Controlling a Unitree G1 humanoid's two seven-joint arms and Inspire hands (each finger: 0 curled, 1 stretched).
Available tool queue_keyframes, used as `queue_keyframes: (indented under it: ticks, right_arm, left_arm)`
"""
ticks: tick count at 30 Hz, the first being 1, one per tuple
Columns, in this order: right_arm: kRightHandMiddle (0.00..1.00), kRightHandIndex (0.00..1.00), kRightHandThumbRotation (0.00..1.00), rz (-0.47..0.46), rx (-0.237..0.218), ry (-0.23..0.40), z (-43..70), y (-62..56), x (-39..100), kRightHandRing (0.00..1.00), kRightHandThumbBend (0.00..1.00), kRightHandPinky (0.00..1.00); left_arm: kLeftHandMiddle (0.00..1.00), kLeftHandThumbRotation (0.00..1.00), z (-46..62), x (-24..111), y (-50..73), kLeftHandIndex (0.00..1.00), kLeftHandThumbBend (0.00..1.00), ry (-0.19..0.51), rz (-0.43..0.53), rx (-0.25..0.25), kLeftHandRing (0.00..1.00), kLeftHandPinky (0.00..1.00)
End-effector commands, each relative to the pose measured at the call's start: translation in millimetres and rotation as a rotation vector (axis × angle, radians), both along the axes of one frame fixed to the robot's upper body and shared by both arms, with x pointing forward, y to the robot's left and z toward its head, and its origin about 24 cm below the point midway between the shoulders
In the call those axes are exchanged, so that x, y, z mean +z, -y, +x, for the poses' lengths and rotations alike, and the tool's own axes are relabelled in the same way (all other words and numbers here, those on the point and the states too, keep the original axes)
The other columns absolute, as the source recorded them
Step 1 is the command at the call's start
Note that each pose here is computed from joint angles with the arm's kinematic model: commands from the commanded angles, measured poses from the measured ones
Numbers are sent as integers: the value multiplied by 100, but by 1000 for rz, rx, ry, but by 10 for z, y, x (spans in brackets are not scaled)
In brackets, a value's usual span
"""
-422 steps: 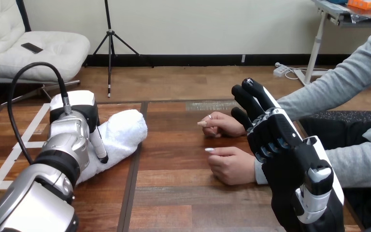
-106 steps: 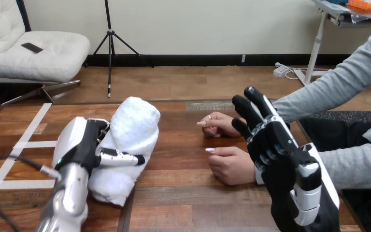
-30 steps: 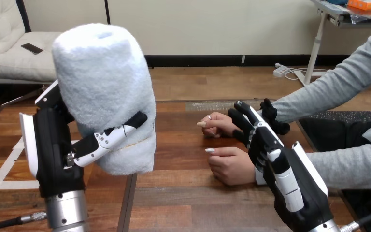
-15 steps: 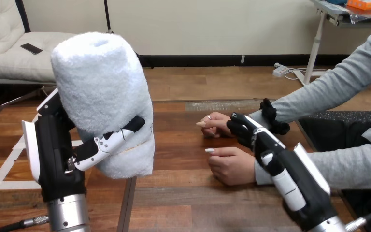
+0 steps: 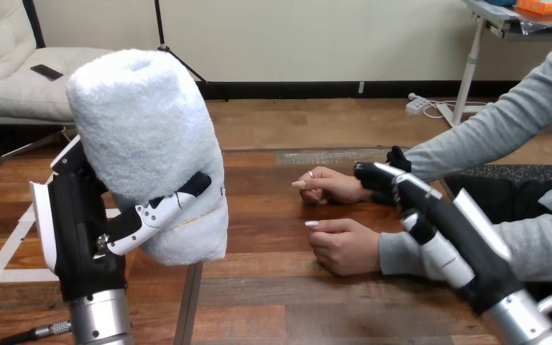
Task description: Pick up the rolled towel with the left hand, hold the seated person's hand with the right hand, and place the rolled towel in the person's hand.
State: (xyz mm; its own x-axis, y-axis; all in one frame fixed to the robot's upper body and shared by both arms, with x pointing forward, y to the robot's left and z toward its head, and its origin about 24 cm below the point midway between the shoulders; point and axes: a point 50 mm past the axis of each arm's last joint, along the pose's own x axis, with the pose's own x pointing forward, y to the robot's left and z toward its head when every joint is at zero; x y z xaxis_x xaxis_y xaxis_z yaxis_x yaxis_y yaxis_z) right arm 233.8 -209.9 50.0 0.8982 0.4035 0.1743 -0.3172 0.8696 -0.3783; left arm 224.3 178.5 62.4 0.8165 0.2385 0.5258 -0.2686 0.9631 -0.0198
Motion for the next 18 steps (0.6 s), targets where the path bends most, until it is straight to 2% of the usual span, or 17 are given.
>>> queue_keyframes:
  ticks: [1,12,18]
  right_arm:
    - [86,83,100,-56,6,105,240,73,239,87,95,83]
    - [84,83,95,-165,-5,115,439,203,281,85,92,81]
    - [85,83,86,-197,2,106,538,256,298,85,93,80]
  left_arm:
    - [40,0,117,205,26,43,59,114,-5,-18,34,29]
    - [40,0,102,185,16,43,59,107,-4,-22,34,29]
    - [40,0,93,172,8,44,59,99,-3,-20,34,29]
